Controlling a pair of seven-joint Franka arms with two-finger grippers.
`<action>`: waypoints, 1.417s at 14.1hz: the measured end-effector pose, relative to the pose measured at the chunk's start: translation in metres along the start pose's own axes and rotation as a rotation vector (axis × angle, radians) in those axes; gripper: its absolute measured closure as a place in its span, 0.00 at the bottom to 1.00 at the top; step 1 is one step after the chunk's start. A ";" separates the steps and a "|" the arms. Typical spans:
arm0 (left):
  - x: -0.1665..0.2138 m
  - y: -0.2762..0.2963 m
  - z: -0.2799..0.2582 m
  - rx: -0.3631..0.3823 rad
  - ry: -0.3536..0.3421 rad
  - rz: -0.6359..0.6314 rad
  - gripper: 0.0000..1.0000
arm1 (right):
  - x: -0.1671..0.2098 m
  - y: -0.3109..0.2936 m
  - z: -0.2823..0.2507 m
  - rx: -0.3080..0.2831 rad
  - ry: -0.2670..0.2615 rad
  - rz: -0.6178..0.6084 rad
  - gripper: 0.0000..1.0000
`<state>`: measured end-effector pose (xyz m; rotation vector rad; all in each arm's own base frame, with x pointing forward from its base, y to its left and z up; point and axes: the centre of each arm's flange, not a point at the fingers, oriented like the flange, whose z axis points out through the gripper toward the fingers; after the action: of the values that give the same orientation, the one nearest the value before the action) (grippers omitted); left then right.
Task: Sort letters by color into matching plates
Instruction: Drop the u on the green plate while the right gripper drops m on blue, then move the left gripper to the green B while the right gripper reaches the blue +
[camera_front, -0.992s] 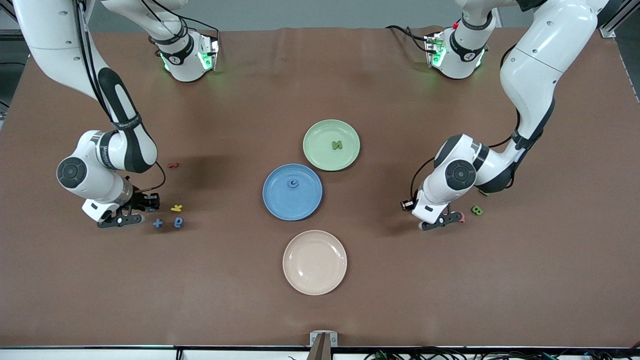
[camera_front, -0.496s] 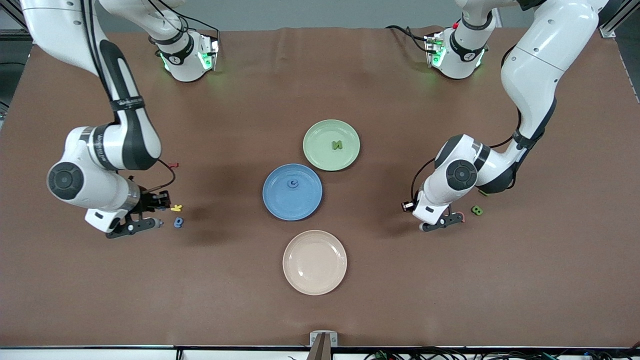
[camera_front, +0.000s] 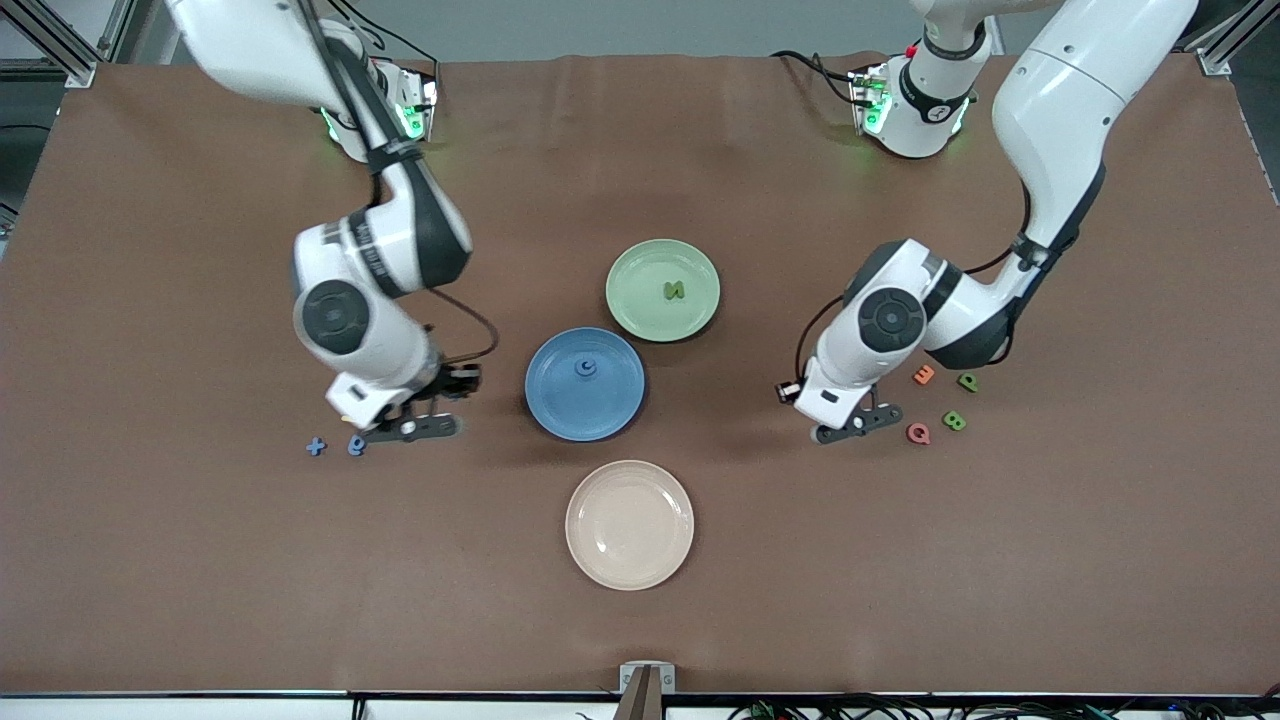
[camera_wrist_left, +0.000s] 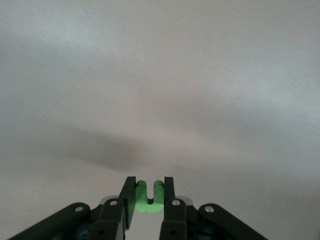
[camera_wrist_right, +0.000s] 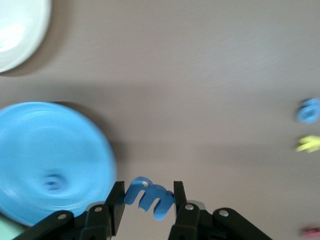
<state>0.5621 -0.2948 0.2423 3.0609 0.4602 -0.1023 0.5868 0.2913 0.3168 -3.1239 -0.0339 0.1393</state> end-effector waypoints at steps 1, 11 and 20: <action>-0.009 0.009 -0.003 -0.008 -0.005 -0.015 0.74 | -0.006 -0.026 0.006 0.012 -0.005 0.035 0.56; -0.097 0.074 -0.010 -0.037 -0.052 -0.136 0.74 | -0.008 -0.134 0.086 0.054 0.061 0.126 0.56; -0.177 0.109 0.037 -0.023 -0.125 -0.211 0.74 | -0.007 -0.159 0.108 0.060 0.085 0.097 0.56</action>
<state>0.4231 -0.4528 0.2221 2.9507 0.7682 -0.2915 0.5666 0.4519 0.2119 -3.0683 0.1201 0.0085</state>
